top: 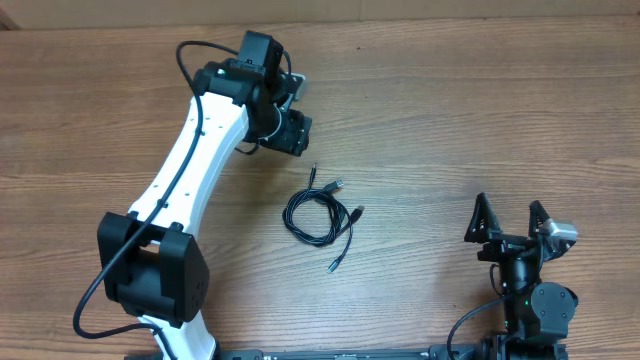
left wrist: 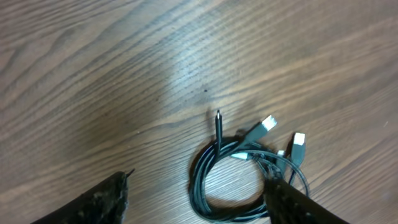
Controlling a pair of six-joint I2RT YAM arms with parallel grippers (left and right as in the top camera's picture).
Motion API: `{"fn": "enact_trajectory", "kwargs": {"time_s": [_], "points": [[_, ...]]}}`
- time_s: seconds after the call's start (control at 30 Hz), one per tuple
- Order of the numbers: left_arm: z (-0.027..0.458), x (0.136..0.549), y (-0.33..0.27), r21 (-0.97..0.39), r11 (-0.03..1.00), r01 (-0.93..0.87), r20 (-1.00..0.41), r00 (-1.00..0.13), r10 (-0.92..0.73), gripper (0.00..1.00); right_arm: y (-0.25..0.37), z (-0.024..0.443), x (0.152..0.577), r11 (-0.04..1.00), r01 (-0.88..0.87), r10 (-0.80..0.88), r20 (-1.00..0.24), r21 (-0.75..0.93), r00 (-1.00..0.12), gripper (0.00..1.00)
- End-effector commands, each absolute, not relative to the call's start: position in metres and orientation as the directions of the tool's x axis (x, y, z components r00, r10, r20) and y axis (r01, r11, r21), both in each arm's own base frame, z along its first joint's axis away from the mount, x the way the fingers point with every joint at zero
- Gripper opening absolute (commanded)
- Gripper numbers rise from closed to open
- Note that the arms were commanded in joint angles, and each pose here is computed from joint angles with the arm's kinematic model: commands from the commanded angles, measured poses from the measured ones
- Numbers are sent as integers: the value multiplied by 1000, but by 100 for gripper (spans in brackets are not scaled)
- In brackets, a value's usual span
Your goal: Untangle cables
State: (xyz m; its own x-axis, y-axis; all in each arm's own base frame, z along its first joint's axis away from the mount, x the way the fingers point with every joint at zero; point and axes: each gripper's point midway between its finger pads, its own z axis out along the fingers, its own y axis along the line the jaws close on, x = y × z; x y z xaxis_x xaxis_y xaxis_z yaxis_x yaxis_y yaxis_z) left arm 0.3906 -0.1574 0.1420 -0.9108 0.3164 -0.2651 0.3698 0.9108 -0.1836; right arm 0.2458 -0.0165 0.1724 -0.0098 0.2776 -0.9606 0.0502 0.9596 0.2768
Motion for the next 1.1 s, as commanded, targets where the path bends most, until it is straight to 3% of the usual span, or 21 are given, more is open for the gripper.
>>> {"fn": "enact_trajectory", "kwargs": {"time_s": [0.0, 0.07, 0.23, 0.5, 1.07], "points": [[130, 380, -158, -156, 867, 473, -245, -869, 430, 70, -16, 170, 246, 960, 51, 277, -961, 276, -8, 100], [121, 373, -160, -167, 839, 518, -232, -848, 477, 70, -16, 170, 246, 960, 51, 277, -961, 276, -8, 100], [87, 360, -164, -167, 812, 559, -206, -826, 526, 82, -16, 170, 246, 960, 51, 277, -961, 276, -8, 100], [57, 355, -179, -140, 787, 600, -240, -792, 561, 66, -16, 170, 246, 960, 51, 276, -961, 275, -8, 100], [22, 348, -175, -110, 812, 573, -241, -808, 538, 58, -16, 170, 246, 960, 51, 277, -961, 276, -8, 100]]}}
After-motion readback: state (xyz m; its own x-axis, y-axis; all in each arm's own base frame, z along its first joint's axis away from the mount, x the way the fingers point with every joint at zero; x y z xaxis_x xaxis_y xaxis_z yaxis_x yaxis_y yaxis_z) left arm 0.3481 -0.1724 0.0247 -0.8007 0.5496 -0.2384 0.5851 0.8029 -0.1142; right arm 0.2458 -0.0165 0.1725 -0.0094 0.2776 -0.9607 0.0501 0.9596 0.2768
